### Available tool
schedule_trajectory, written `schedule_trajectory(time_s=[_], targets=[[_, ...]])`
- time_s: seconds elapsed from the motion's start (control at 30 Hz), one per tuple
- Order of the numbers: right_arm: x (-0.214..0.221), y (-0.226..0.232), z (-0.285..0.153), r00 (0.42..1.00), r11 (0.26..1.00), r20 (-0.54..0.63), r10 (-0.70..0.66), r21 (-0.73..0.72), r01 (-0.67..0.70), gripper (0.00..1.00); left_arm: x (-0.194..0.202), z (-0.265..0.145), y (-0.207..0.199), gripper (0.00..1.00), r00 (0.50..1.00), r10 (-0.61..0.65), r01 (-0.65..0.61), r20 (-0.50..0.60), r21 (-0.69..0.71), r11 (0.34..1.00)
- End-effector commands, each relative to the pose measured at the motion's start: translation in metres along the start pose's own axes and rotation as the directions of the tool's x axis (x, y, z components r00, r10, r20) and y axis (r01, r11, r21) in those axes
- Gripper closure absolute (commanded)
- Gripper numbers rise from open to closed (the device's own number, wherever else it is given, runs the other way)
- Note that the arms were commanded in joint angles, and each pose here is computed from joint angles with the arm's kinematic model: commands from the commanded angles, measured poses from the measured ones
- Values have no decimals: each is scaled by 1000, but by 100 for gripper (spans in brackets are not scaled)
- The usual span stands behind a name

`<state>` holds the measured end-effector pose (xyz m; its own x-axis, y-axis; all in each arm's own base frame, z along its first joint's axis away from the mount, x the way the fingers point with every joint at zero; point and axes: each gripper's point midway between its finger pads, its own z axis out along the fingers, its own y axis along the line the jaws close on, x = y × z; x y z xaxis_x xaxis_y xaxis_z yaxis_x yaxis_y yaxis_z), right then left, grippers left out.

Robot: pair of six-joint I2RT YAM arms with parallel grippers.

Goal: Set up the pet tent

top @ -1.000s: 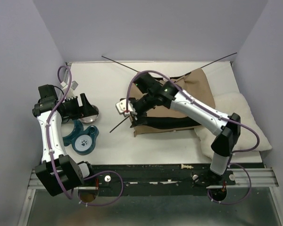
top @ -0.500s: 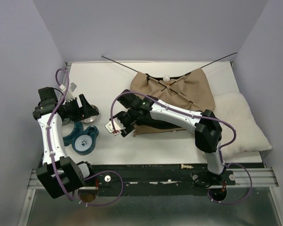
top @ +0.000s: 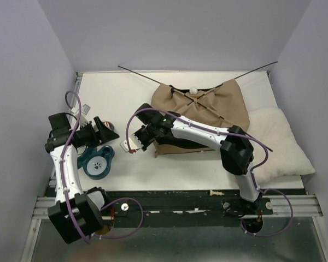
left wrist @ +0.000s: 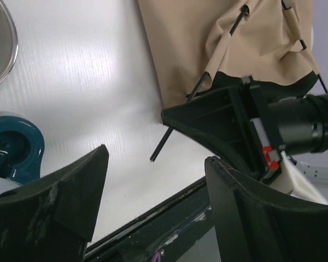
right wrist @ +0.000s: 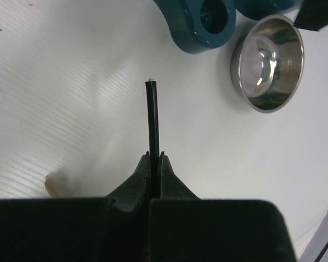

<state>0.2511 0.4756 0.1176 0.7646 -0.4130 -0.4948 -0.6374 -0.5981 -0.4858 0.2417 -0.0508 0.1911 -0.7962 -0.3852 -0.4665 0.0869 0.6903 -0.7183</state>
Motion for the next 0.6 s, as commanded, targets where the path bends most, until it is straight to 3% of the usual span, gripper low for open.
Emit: schedule_trajectory(time_s=[0.0,0.1,0.17,0.23,0.4,0.57], targets=[[6,-53,-51,999,989,-7,40,143,-39,99,-20,-9,-31,15,975,130,-157,182,140,978],[6,-84,-91,997,969,17,69,235,-71,99,-36,-17,-45,12,915,217,-291,340,185,939],[9,-99,-116,997,955,16,77,287,-79,99,-41,-18,-48,8,844,320,-420,429,158,894],[16,-112,-140,996,937,10,90,339,-88,99,-40,-19,-52,7,739,462,-582,491,119,804],[31,-144,-195,990,873,0,143,470,-127,99,-32,5,-41,9,676,535,-653,507,74,754],[40,-165,-227,982,811,4,186,564,-156,99,-9,52,-70,12,636,560,-713,531,128,689]])
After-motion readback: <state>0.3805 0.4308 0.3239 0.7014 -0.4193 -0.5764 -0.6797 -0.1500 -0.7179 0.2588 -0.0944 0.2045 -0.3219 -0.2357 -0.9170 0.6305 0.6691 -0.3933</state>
